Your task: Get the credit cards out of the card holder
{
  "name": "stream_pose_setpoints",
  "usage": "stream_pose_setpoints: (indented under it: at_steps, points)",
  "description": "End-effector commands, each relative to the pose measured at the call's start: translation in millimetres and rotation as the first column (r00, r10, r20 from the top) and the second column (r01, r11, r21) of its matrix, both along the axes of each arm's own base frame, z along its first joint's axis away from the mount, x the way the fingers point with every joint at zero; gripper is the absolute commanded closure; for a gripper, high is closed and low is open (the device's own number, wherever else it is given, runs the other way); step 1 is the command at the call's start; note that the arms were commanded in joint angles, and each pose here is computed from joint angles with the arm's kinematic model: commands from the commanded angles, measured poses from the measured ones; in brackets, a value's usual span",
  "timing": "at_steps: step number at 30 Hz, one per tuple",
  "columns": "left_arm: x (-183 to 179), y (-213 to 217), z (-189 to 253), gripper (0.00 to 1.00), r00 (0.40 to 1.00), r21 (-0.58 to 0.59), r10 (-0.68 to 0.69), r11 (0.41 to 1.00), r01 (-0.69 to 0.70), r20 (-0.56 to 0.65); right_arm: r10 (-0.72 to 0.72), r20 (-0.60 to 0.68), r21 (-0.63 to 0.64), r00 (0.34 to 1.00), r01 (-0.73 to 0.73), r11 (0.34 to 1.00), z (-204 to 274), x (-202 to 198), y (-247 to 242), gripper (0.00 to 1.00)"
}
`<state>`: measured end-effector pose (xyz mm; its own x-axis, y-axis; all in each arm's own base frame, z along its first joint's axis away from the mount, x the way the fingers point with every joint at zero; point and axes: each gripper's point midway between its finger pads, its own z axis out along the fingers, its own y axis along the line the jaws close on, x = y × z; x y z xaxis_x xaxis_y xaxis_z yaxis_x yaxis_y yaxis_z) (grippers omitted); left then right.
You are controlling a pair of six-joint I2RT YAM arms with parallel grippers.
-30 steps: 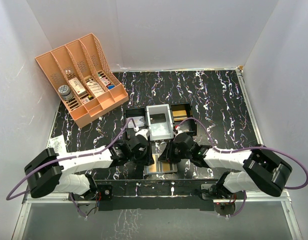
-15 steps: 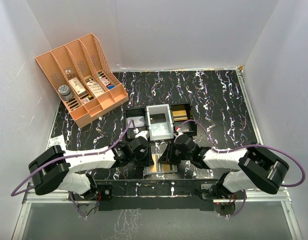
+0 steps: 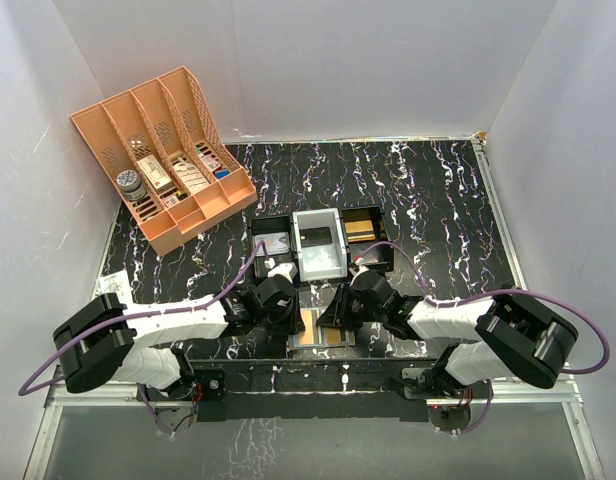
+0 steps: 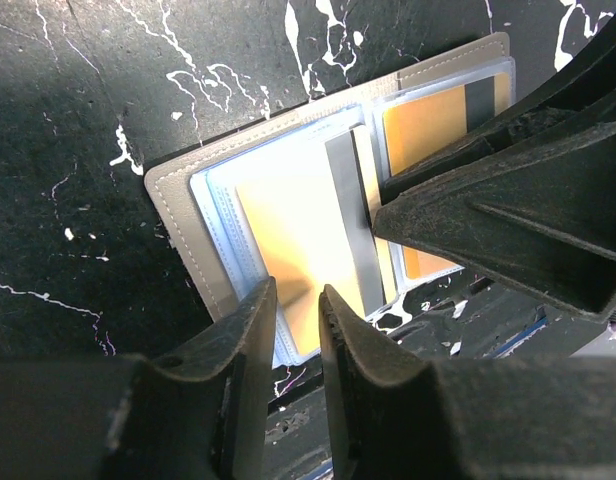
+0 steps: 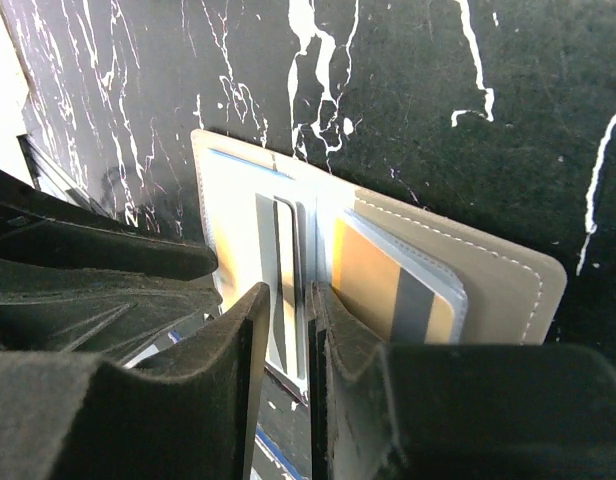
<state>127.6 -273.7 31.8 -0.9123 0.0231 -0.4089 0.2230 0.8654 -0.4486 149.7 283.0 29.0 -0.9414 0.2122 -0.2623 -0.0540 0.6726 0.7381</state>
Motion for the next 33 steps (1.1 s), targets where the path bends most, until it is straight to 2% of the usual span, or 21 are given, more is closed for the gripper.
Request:
stream_pose_setpoints:
  at_steps: [1, 7, 11, 20, 25, 33]
  points:
    - [-3.2, -1.7, -5.0, 0.79, 1.0, 0.003, -0.024, 1.0, 0.024, -0.006, 0.007, 0.004, 0.024, 1.0, -0.007, 1.0, -0.4, -0.8, 1.1, 0.8]
    - [-7.4, -1.7, -13.0, 0.85, 0.999, 0.018, -0.042, 0.999, 0.042, -0.031, 0.024, 0.006, 0.086, 1.0, -0.025, 0.996, 5.0, -4.4, 6.8, 0.81]
    - [-10.5, 0.4, -18.3, 0.86, 0.998, 0.023, -0.039, 0.999, 0.04, -0.047, 0.033, -0.004, 0.08, 0.999, -0.033, 0.996, 1.1, -5.4, 7.3, 0.82]
    - [-11.2, 20.4, -27.2, 0.87, 0.999, 0.108, 0.008, 0.994, -0.003, -0.054, 0.025, 0.027, 0.049, 0.999, -0.027, 0.998, 2.6, -1.1, -1.9, 0.99]
    - [-10.6, 28.9, -32.2, 0.88, 0.998, 0.162, 0.025, 0.987, -0.015, -0.057, 0.041, 0.039, 0.031, 0.998, -0.043, 0.999, 5.3, 1.5, -13.2, 1.0]
    - [-9.6, 29.8, -32.2, 0.88, 0.998, 0.167, 0.031, 0.986, -0.022, -0.054, 0.039, 0.016, 0.008, 0.999, -0.04, 0.999, 2.2, 2.5, -28.4, 1.0]
